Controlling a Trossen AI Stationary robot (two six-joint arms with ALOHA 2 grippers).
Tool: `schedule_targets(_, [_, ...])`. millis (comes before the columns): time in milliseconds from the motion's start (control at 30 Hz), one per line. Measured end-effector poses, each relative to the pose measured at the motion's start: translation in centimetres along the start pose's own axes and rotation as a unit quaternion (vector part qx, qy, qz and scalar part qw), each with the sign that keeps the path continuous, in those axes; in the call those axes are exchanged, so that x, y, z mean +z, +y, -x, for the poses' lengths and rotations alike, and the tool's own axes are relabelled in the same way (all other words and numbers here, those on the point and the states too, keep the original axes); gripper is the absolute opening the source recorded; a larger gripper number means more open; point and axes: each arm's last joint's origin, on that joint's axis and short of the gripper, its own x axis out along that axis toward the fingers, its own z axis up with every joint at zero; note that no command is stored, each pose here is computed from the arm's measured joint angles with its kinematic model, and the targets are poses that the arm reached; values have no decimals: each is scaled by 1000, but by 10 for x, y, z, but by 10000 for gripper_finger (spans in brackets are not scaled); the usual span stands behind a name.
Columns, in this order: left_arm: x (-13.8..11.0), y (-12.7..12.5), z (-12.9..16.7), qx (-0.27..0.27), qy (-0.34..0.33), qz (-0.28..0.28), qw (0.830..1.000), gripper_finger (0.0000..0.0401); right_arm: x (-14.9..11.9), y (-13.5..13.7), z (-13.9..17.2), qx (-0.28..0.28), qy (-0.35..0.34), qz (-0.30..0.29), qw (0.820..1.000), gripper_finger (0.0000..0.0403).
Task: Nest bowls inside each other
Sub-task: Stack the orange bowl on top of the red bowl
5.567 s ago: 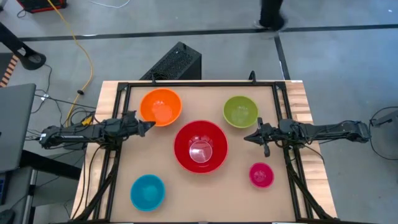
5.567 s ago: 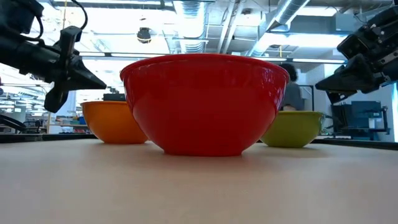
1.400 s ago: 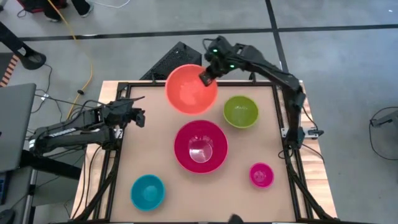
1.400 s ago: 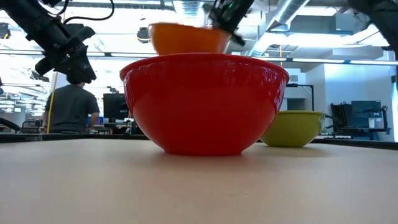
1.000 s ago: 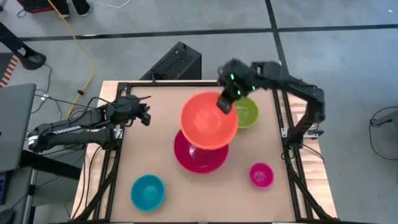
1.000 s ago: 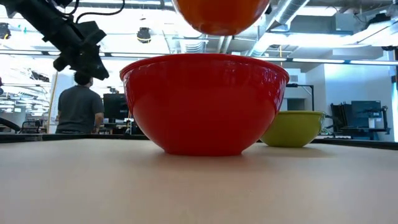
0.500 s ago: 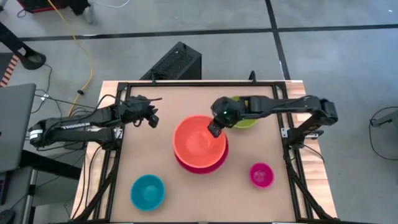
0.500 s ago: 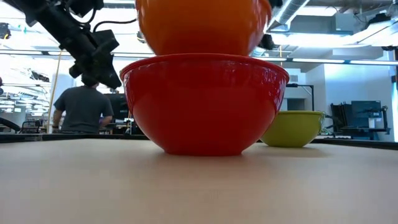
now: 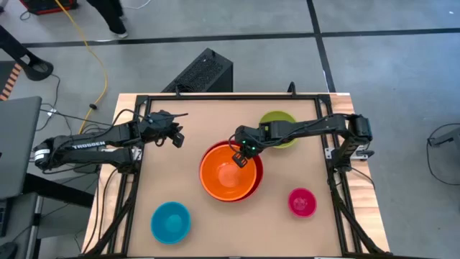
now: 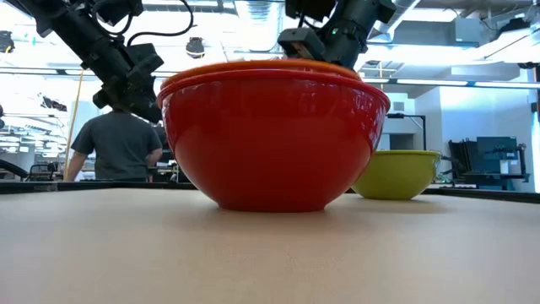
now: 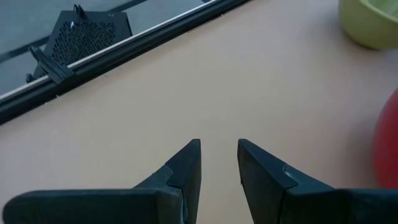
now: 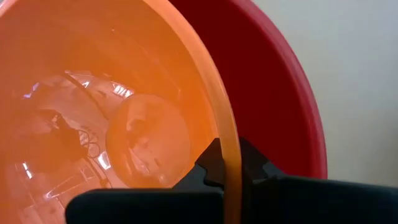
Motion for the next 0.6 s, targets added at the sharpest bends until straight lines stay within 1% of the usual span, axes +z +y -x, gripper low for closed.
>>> schedule_targets(100, [0, 0, 0, 0, 0, 9, 1000, 93, 0, 0, -5, -3, 6, -1, 1000, 13])
schedule_targets(233, [0, 0, 0, 0, 0, 12, 1000, 93, 0, 0, -5, -4, 5, -1, 1000, 13])
schedule_targets(600, [0, 0, 0, 0, 0, 14, 1000, 93, 0, -3, -5, -30, -2, 0, 1000, 13])
